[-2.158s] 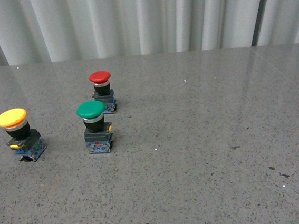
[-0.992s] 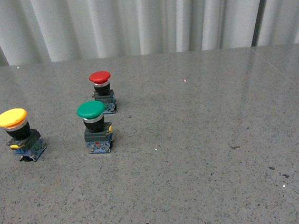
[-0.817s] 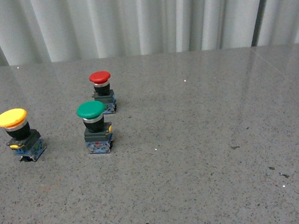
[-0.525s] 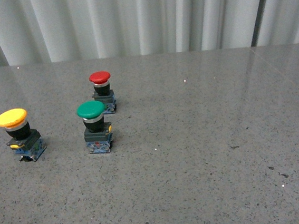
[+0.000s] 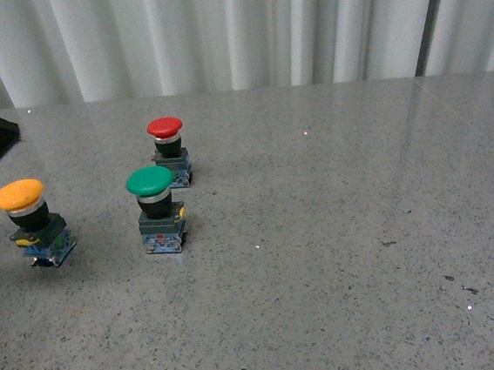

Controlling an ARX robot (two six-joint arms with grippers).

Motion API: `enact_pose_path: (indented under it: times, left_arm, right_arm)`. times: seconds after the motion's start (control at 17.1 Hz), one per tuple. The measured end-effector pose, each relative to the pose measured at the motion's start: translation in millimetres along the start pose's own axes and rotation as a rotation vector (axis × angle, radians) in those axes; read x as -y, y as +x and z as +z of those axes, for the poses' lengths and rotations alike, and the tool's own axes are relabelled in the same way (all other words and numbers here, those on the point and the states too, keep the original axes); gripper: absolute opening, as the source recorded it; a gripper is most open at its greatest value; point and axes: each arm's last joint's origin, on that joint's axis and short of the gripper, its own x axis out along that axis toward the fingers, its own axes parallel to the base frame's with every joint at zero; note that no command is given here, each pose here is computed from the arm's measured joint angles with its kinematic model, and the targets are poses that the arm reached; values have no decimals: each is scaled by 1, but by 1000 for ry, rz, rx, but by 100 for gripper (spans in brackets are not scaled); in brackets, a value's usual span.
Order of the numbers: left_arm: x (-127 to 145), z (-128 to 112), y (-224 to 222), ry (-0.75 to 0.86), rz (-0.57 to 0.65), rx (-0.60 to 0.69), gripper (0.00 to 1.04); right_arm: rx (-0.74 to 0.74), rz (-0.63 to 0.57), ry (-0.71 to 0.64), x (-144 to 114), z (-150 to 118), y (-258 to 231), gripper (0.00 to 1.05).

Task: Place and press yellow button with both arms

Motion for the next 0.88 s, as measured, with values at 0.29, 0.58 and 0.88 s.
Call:
enact_pose_path:
  times: [0.29, 0.58, 0.88]
  left_arm:
    - [19, -16, 20, 21, -71, -74, 98]
    - [21, -37, 30, 21, -58, -112, 98]
    - [21, -39, 30, 26, -30, -104, 54]
  right_arm:
    - [0, 0, 0, 0, 0, 0, 98]
    - [0, 0, 0, 0, 0, 0, 98]
    - [0, 0, 0, 0, 0, 0, 98]
